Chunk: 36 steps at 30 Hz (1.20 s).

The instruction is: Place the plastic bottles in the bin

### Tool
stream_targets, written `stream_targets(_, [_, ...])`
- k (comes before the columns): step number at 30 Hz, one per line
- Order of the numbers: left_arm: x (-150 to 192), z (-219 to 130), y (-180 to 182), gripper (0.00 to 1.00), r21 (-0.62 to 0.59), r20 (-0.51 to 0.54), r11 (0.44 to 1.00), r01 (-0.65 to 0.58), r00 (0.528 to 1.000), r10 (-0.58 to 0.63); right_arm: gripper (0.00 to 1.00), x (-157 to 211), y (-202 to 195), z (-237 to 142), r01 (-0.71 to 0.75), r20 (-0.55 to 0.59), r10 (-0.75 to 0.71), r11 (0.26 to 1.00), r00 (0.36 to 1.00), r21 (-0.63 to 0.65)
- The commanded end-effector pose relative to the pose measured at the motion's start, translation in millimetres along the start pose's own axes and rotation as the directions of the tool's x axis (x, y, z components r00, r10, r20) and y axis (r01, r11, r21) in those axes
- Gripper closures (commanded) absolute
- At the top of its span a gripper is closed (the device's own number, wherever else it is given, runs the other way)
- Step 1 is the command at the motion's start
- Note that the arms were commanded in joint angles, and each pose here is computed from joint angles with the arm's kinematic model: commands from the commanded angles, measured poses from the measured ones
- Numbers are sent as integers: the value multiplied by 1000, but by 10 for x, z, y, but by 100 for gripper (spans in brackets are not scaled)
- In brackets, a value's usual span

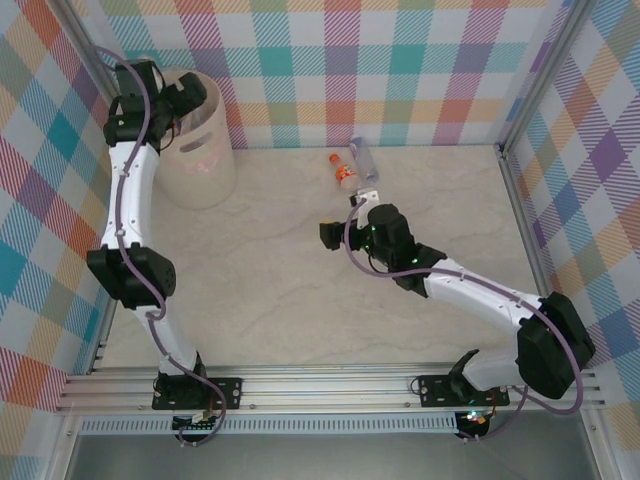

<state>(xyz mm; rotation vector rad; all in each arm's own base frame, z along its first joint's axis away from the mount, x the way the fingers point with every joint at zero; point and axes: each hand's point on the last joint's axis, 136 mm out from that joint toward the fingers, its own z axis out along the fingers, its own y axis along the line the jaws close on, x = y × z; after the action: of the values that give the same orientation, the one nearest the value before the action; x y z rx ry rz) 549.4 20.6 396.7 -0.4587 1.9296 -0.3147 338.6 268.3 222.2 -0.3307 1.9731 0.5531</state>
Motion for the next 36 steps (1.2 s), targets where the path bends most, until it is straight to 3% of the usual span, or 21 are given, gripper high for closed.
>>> stream_targets(1, [12,-375,-547,0,178,37,984,-21,999,14,0,73,-323,-5,-114,-75,117,992,990,53])
stream_targets(5, [412,-613,-878,0,274,26,962,-14,1000,7,0,110,-627,82,-152,-159,171,981,972,120])
stream_targets(10, [978,-735,-982,0,354,-62,926,131,991,-116,0,104,-825,289,-126,-249,164,979,955,160])
stream_targets(17, [1705,-703,-928,0,340,-228,905,255,956,-184,0,86,-1040,762,-155,-300,209,968,931,195])
stream_targets(21, [2063,-618,-790,0,281,-304,921,269,935,-180,4,91,-1035,1193,-142,-383,166,986,909,90])
stream_targets(25, [2301,-582,-606,0,208,-350,946,247,922,-164,8,224,-1141,1628,-107,-478,141,989,867,98])
stream_targets(30, [2434,-608,-419,0,140,-362,968,207,921,-144,9,184,-1551,2075,10,-493,123,966,861,258])
stream_targets(36, [2418,-605,-341,0,113,-343,979,171,931,-124,10,229,-1644,2381,16,-509,134,960,850,279])
